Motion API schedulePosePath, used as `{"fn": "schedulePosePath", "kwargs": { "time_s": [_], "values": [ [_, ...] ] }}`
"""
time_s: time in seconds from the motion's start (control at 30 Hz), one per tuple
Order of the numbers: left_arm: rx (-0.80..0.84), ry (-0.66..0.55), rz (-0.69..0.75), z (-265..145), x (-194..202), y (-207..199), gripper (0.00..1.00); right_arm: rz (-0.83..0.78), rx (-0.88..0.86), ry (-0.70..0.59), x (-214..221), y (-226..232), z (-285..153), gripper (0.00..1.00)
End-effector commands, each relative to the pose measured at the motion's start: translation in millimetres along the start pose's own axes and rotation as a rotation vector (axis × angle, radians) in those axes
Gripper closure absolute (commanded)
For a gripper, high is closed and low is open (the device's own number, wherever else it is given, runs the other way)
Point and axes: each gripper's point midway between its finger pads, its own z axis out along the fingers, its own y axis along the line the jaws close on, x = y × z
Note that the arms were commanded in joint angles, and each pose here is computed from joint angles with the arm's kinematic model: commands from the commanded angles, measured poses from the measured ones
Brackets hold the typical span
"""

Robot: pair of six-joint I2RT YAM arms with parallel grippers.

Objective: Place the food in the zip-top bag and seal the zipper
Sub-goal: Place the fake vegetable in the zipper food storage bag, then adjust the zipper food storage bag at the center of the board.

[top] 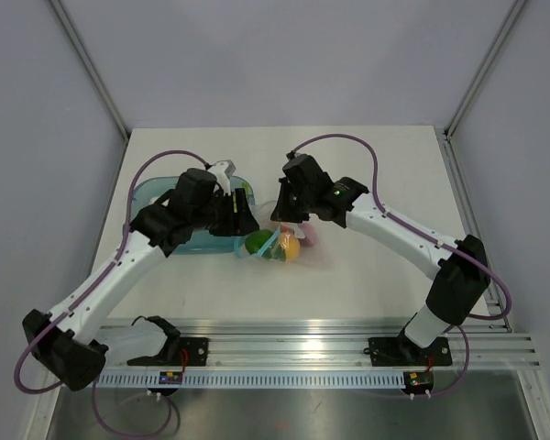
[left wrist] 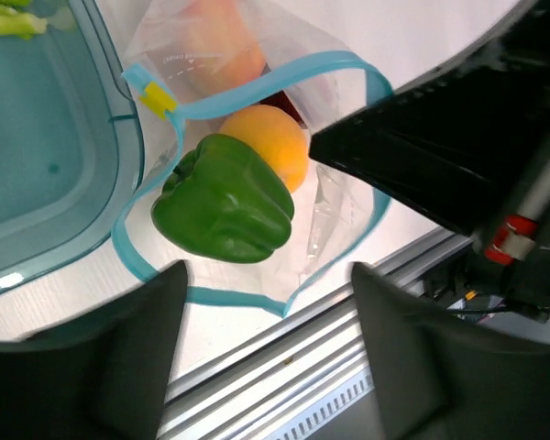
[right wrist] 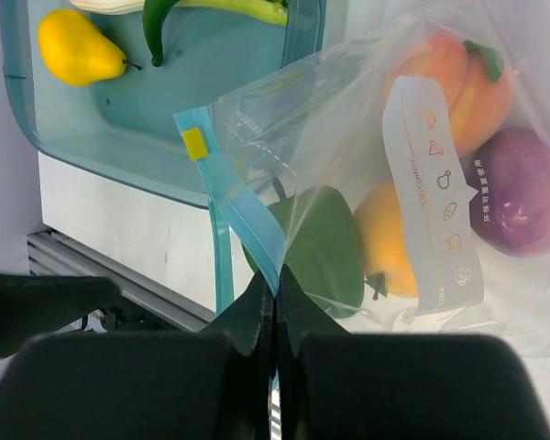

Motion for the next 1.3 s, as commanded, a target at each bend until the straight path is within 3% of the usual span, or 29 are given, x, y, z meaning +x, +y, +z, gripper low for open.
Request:
{"fn": "schedulePosePath", "kwargs": {
  "time_s": [0.0, 0.03, 0.07, 0.13, 0.17, 0.37, 0.73, 1.07, 1.27],
  "values": [
    [-0.074, -0.054, 0.035, -12.5, 3.8, 20.2, 0.47, 0.001, -0.079, -0.059, -17.8, 20.5, -16.7, 1.00],
    [-0.078, -0.075, 0.026, -14.7, 2.2, 23.9, 0.57, 0.000, -0.084, -0.062, -18.5, 22.1, -18.2, 1.00],
    [-0.073, -0.082, 0.030, -10.4, 1.5, 25.5, 0.58, 0.000, -0.087, -0.063, -18.8, 22.9, -18.3, 1.00],
    [-0.111, -0.057, 0.024, 3.2, 10.1, 39.0, 0.55, 0.000, -0.088, -0.062, -19.1, 23.6, -19.2, 1.00],
    [-0.120, -0.063, 0.029, 9.4, 8.4, 41.8, 0.48, -0.002, -0.092, -0.063, -19.9, 24.0, -20.2, 1.00],
    [-0.138, -0.024, 0.031, 46.7, 17.3, 55.1, 0.43, -0.015, -0.086, -0.079, -21.8, 22.6, -31.4, 1.00],
    [-0.194, -0.046, 0.030, 61.1, 18.0, 71.0, 0.48, -0.026, -0.071, -0.113, -25.4, 16.8, -48.3, 1.00],
    [-0.095, -0.159, 0.083, 40.2, 2.8, 52.2, 0.42, -0.016, -0.055, -0.109, -22.2, 11.8, -44.2, 1.00],
    [-0.125, -0.086, 0.064, 57.0, 17.0, 63.1, 0.42, -0.017, -0.062, -0.122, -25.3, 13.6, -49.2, 1.00]
  ]
}}
